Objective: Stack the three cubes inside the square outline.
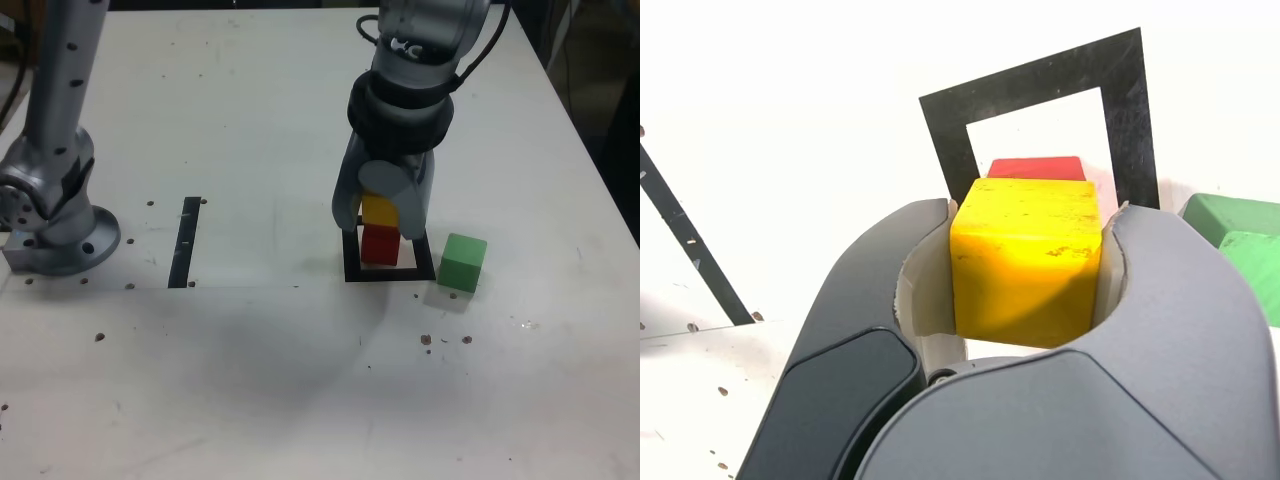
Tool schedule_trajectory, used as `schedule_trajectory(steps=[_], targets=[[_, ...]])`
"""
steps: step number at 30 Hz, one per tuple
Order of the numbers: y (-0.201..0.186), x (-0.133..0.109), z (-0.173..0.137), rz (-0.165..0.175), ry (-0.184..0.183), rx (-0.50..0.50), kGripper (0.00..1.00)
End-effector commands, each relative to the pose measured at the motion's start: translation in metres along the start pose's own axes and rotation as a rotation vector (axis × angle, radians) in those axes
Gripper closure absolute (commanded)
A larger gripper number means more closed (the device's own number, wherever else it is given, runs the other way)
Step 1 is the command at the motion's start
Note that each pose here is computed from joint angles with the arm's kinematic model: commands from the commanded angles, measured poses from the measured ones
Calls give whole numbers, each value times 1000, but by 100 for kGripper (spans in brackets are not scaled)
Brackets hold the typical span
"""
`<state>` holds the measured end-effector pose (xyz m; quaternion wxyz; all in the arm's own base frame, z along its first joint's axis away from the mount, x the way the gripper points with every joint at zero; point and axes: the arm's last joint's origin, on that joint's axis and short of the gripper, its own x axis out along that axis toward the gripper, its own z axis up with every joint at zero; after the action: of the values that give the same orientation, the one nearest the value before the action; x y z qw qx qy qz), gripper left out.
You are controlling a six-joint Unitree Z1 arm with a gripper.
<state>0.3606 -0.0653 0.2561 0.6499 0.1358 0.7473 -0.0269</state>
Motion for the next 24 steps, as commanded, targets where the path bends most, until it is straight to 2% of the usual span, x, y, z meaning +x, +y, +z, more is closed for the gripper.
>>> schedule_trajectory(steps=[1, 17, 20, 24], targets=[[-2, -5, -1, -4, -20, 4, 88], [-7, 6, 4, -14, -7, 14, 86], [-6, 6, 4, -15, -8, 16, 81], [-6, 3, 2, -11, 2, 20, 68]])
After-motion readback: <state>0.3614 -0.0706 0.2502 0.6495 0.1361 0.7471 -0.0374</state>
